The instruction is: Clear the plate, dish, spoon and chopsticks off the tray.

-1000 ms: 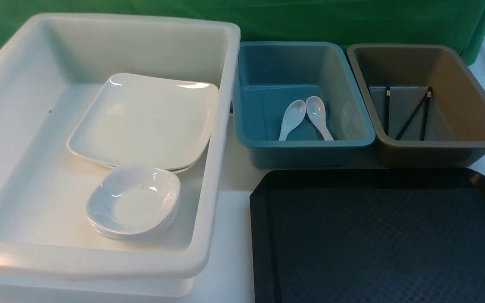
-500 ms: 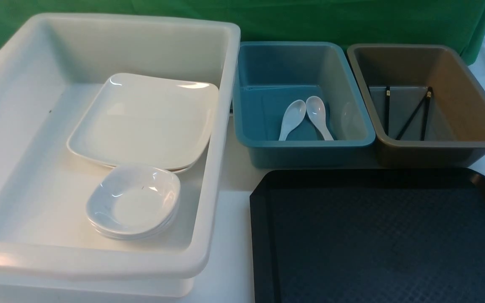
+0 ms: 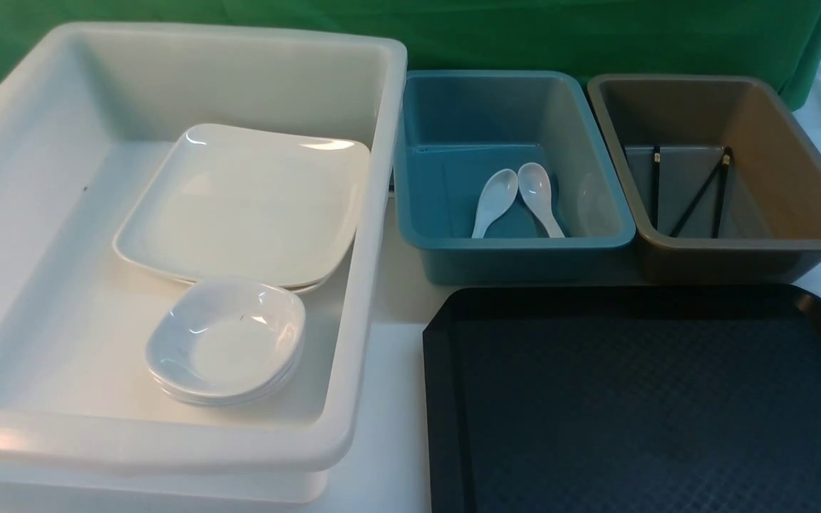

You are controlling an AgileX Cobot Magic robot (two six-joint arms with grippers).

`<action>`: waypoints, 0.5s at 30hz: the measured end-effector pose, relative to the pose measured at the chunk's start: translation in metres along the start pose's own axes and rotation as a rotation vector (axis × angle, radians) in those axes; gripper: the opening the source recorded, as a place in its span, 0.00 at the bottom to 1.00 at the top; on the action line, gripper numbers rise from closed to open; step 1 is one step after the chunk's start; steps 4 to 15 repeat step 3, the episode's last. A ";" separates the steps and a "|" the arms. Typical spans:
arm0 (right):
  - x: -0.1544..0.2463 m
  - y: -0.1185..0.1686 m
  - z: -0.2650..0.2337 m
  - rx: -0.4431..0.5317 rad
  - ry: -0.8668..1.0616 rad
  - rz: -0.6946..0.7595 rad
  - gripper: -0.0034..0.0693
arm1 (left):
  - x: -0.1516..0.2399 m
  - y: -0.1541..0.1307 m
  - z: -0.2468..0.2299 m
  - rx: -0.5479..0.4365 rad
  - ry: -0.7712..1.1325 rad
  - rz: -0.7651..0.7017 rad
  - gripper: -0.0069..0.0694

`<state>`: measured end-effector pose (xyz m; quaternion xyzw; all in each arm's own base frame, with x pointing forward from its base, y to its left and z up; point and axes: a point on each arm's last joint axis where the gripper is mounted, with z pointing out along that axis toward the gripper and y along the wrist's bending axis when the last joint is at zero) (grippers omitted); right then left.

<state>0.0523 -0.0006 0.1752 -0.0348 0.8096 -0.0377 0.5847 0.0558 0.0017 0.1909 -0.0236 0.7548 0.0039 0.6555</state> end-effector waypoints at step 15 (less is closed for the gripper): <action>0.000 0.000 0.000 0.000 0.000 0.000 0.37 | 0.000 0.000 0.000 0.000 0.000 0.000 0.09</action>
